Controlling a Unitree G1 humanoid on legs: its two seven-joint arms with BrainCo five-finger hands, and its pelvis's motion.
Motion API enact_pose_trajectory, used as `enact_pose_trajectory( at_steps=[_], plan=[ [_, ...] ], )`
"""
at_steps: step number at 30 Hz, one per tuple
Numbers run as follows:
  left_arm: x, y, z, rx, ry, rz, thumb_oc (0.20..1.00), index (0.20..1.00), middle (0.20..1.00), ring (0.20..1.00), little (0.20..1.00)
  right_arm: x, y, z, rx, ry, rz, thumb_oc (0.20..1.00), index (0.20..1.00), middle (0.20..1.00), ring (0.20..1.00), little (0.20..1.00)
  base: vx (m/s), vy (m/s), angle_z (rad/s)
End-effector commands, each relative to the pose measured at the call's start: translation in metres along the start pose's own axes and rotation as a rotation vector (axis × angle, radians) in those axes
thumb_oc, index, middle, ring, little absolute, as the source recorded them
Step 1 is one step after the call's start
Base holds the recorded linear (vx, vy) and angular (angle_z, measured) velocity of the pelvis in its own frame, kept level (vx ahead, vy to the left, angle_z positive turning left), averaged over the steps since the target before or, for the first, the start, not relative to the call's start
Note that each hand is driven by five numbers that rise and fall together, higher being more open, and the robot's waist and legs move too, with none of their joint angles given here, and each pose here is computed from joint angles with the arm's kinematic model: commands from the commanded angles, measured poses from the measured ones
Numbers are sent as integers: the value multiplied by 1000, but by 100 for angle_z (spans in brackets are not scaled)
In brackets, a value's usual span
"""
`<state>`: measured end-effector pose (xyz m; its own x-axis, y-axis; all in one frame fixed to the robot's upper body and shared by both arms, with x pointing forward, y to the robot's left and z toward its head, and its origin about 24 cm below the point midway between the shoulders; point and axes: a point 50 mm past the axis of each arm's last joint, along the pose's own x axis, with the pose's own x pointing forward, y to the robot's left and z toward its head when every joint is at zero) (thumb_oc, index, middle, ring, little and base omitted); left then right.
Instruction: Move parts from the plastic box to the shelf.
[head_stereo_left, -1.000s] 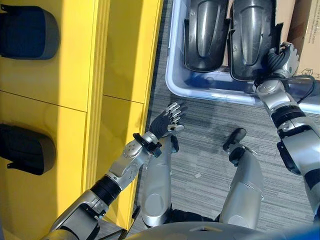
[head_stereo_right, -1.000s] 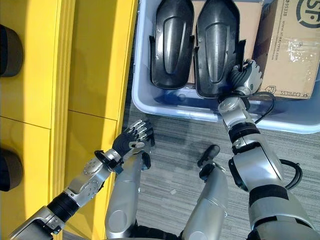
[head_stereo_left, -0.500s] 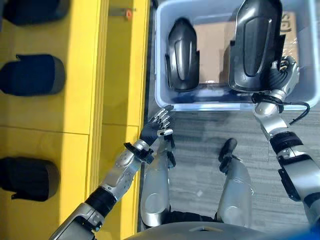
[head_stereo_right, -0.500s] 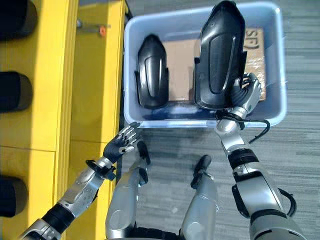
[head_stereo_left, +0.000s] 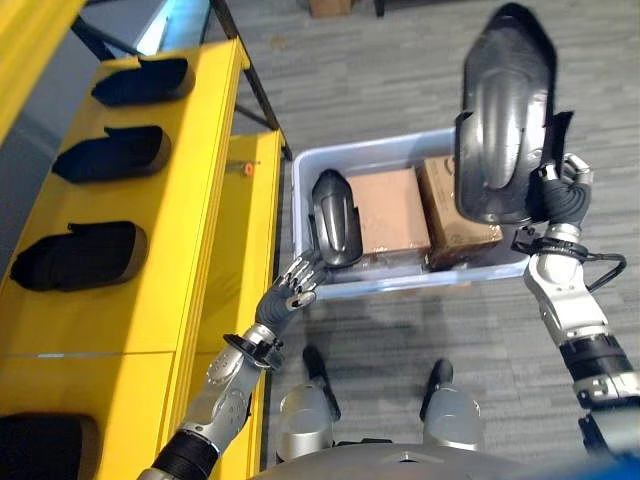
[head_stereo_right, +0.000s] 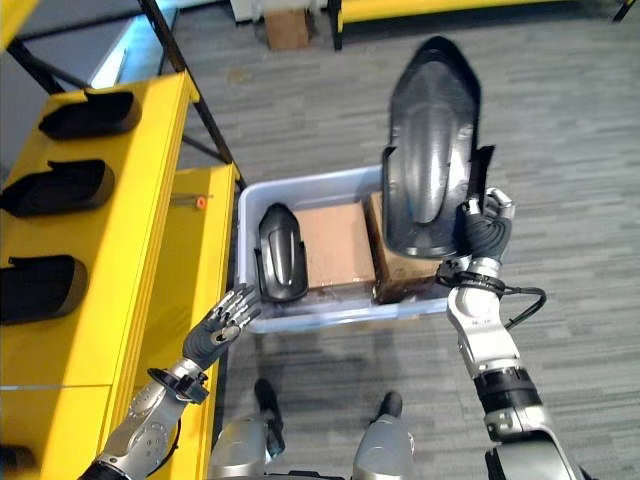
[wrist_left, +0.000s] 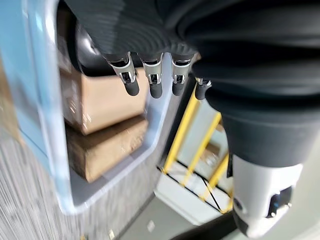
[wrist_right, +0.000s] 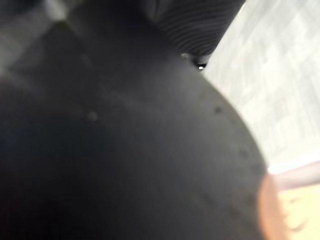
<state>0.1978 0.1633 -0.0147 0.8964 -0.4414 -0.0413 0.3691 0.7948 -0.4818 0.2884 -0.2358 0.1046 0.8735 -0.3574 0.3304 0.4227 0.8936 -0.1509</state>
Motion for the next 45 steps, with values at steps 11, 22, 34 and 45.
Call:
enact_pose_trajectory(
  at_steps=[11, 22, 34, 45],
  plan=[
    [-1, -4, 10, 30, -32, -74, 1000, 1000, 1000, 1000, 1000, -38, 46, 16, 179, -63, 371, 200, 200, 200, 200, 200, 36, -16, -7],
    [-3, -1, 15, 75, 31, -123, 1000, 1000, 1000, 1000, 1000, -54, 40, 16, 174, -98, 332, 200, 200, 200, 200, 200, 23, -55, 44],
    [-18, 15, -1, 23, 34, -4, 1000, 1000, 1000, 1000, 1000, -40, 34, 19, 139, -114, 318, 200, 200, 200, 200, 200, -43, -92, 69],
    [14, 2, 18, 75, -49, -74, 1000, 1000, 1000, 1000, 1000, -51, 16, -2, 178, 5, 357, 200, 200, 200, 200, 200, -222, 152, 97]
  ],
)
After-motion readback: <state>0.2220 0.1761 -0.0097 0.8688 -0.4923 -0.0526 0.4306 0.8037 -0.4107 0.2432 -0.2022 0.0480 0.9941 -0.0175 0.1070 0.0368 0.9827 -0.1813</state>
